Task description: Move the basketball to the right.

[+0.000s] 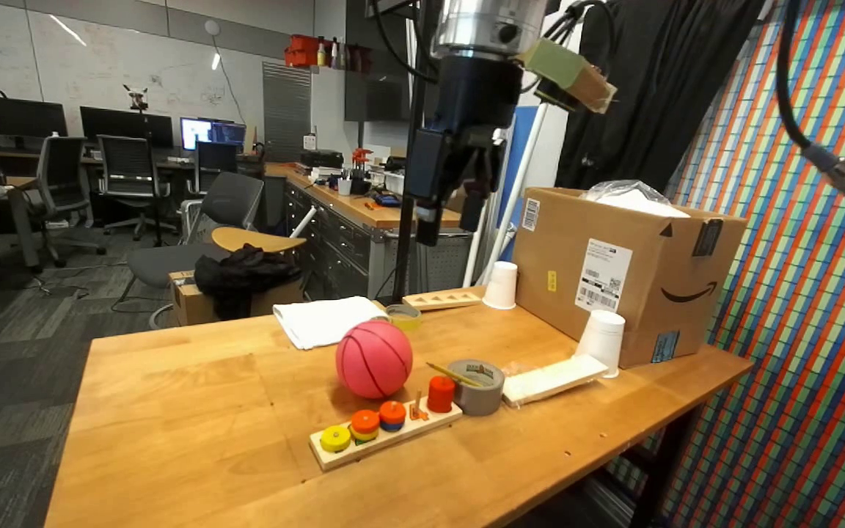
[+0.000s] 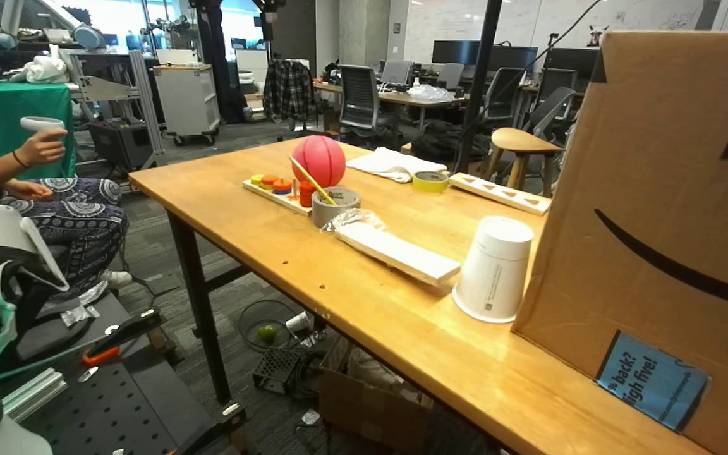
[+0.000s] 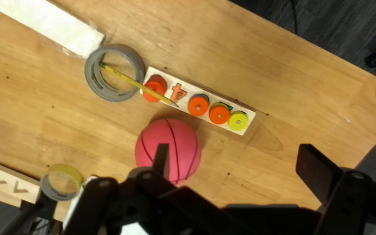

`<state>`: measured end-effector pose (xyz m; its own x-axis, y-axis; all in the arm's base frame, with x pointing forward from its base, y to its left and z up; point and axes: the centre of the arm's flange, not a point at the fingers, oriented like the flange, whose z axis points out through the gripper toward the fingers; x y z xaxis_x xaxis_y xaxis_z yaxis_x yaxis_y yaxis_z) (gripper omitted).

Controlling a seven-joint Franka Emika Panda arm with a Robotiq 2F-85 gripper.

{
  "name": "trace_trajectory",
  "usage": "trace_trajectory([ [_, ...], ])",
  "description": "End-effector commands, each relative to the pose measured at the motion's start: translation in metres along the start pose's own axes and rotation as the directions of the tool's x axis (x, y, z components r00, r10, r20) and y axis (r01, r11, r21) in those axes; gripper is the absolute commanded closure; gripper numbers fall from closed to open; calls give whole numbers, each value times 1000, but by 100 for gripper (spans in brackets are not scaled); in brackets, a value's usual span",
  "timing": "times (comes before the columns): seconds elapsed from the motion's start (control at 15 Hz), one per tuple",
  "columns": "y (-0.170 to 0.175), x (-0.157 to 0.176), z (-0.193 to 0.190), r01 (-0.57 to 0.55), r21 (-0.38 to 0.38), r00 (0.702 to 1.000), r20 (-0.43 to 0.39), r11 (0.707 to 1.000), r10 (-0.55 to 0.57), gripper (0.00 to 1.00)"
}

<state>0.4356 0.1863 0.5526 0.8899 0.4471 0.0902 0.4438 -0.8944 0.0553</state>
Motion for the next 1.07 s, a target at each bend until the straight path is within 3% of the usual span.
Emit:
trace_trajectory([
  [0.0, -39, 53, -2, 68, 24, 997, -36, 997, -67, 0],
  [0.4, -87, 101, 35, 169, 73, 986, -14, 983, -168, 0],
  [1.0, -76, 149, 114, 97, 216, 990, 76, 972, -115, 0],
])
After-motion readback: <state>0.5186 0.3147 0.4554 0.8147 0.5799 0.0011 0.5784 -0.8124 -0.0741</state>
